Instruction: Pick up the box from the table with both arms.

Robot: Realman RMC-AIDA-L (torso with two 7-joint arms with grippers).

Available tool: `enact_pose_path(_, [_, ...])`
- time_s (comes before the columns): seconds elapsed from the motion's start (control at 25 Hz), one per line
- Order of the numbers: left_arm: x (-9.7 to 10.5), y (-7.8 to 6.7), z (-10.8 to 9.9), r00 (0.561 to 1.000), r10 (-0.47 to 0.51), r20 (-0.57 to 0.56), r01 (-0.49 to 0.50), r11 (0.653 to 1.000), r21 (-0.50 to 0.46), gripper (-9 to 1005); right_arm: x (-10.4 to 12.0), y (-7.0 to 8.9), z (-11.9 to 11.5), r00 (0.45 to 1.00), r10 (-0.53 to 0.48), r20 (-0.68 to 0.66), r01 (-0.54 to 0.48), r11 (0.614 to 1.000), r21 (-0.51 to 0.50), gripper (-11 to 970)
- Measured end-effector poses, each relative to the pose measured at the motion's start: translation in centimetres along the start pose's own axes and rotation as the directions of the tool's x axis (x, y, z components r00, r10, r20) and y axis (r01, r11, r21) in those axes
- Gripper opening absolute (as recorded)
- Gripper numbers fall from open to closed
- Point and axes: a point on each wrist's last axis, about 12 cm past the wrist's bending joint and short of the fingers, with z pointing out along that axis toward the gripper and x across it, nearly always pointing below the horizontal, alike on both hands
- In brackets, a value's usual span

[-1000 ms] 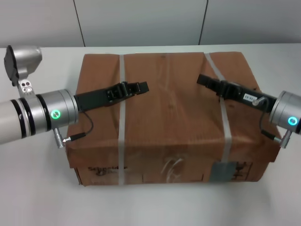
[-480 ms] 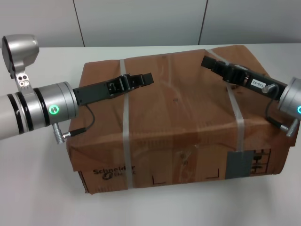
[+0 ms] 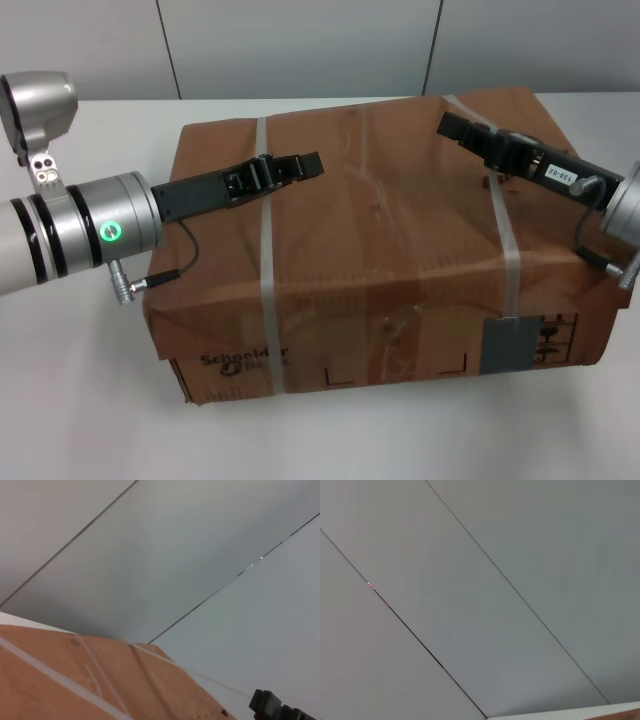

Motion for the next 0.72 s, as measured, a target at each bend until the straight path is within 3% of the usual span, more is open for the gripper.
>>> enact_pose_path(0.72, [0.05, 0.05, -0.20, 1.000, 0.001, 0.012, -0.001, 1.000, 0.001, 64, -0.21, 0.03, -0.03, 1.000, 0.004, 0.020, -0.004, 1.000, -0.002, 42])
